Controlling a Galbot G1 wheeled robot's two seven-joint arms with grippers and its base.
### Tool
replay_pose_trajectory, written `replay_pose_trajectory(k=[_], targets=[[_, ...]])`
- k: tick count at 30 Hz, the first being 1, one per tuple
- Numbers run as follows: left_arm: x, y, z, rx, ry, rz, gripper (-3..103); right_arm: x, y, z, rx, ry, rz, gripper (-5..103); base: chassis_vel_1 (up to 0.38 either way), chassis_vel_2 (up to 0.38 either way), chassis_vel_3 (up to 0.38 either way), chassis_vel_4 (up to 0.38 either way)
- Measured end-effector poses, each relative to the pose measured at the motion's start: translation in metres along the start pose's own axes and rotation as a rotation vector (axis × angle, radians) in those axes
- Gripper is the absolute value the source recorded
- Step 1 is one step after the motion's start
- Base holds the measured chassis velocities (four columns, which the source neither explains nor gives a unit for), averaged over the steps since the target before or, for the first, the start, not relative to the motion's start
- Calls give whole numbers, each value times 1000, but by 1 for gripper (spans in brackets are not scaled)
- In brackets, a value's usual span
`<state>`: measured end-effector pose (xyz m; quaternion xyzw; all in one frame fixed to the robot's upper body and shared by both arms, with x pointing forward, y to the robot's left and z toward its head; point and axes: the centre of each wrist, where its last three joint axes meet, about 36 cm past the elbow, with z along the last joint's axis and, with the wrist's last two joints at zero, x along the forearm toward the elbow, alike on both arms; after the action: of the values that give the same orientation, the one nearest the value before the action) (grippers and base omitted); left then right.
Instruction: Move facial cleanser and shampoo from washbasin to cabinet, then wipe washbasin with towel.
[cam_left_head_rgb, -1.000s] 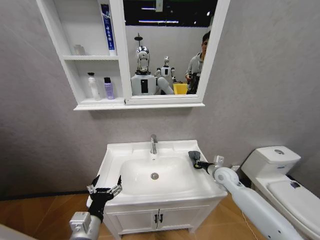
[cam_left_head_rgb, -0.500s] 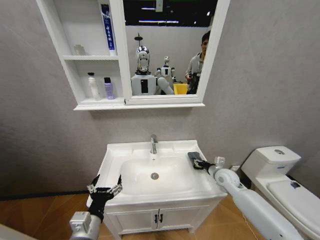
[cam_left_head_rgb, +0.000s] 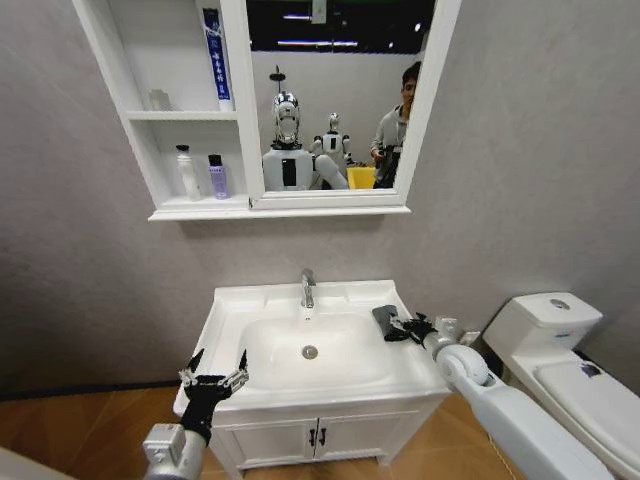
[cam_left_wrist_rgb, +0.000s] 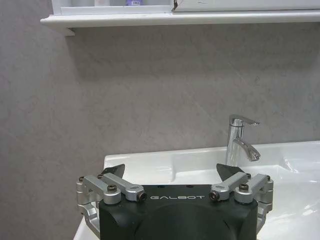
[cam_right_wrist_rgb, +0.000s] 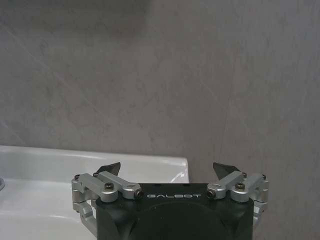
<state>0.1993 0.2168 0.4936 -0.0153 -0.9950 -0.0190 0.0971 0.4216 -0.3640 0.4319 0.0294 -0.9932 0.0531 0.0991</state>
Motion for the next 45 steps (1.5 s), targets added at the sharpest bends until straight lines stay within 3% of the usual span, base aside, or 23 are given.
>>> replay_pose_trajectory(k=[1,8,10,15,18,24,26,34,45], targets=[[0,1,0,-4,0,7,100,18,-4,-3,34,-48,3,100,0,0,0,0],[-1,4,-1,-12,-4,34,100,94,-4,-10,34,-106,60,100,0,0,0,0],[-5,5,-4,-11,-22,49,100,160,18,-3,1,-66,99,100,0,0,0,0],[-9,3,-6,-3,-39,61,100,202,48,3,-61,-37,156,100,0,0,0,0],[-11,3,-8,-14,-54,74,100,232,77,1,-115,-13,206,100,0,0,0,0],[-12,2,-9,-1,-55,89,100,239,83,-10,-100,-38,208,100,0,0,0,0],[-10,5,-8,3,-44,75,100,246,87,-27,-87,-51,192,100,0,0,0,0],[-8,13,-6,11,-28,35,100,248,86,-30,-70,-72,197,100,0,0,0,0],[-1,26,-3,-1,4,-89,100,247,84,-28,-69,-71,196,100,0,0,0,0]])
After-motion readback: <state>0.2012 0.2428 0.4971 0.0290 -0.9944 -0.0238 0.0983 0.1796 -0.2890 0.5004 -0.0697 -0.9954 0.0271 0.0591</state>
